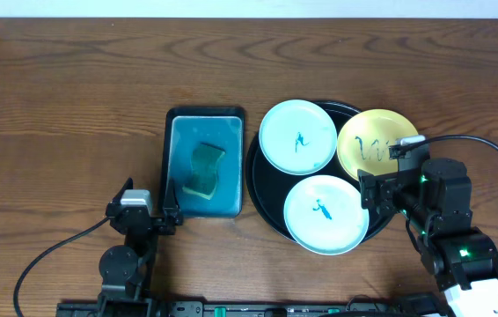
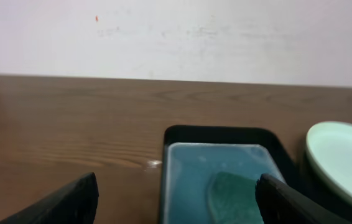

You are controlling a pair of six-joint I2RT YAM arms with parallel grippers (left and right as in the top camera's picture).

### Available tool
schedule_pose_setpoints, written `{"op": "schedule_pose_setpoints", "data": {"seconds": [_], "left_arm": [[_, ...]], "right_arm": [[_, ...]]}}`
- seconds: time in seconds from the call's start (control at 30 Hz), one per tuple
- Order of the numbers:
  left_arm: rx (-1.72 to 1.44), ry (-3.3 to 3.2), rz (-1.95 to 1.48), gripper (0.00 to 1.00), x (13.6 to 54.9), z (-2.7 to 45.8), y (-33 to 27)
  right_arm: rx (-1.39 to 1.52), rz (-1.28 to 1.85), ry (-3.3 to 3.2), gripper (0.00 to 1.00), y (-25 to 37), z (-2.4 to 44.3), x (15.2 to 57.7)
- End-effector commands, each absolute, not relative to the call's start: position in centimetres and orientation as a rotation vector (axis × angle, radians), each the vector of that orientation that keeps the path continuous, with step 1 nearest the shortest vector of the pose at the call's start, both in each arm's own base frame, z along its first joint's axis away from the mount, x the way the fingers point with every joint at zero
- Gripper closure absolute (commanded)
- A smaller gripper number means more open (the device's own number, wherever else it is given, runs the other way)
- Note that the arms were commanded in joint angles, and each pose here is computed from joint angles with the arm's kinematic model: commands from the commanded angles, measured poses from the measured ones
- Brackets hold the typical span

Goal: Clean dirty plates on tray and stack at the side

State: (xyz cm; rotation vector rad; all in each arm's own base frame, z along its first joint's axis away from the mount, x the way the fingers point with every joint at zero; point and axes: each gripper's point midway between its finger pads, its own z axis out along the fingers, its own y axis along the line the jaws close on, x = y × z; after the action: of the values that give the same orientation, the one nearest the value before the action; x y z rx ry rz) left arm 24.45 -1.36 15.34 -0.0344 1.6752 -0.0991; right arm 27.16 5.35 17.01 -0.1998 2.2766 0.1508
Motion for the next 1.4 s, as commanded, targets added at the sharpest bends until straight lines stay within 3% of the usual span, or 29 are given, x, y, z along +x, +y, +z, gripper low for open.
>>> {"op": "schedule_pose_setpoints", "data": {"seconds": [0.0,0.4,0.97,1.37], "left_arm": [[-0.156,1.692,-0.189,0.18,24.3,15.0,-1.1],[-0.183,1.798,-0.192,0.18,24.6,17.8,-1.1],[-0.138,2.274,-0.274,0.18,30.1,20.7,-3.9],[-0.169,2.495,-0.246,0.18,28.6,20.6,-3.7]], "right_arm": [[-0.189,0.179,2.239,0.01,5.8,18.4,27.5],[-0.167,0.189,2.241,0.01,5.8,18.4,27.6],[-0.168,0.186,2.281,0.01,5.9,17.4,27.9],[-0.168,0.186,2.282,0.01,5.9,17.3,27.9]]}}
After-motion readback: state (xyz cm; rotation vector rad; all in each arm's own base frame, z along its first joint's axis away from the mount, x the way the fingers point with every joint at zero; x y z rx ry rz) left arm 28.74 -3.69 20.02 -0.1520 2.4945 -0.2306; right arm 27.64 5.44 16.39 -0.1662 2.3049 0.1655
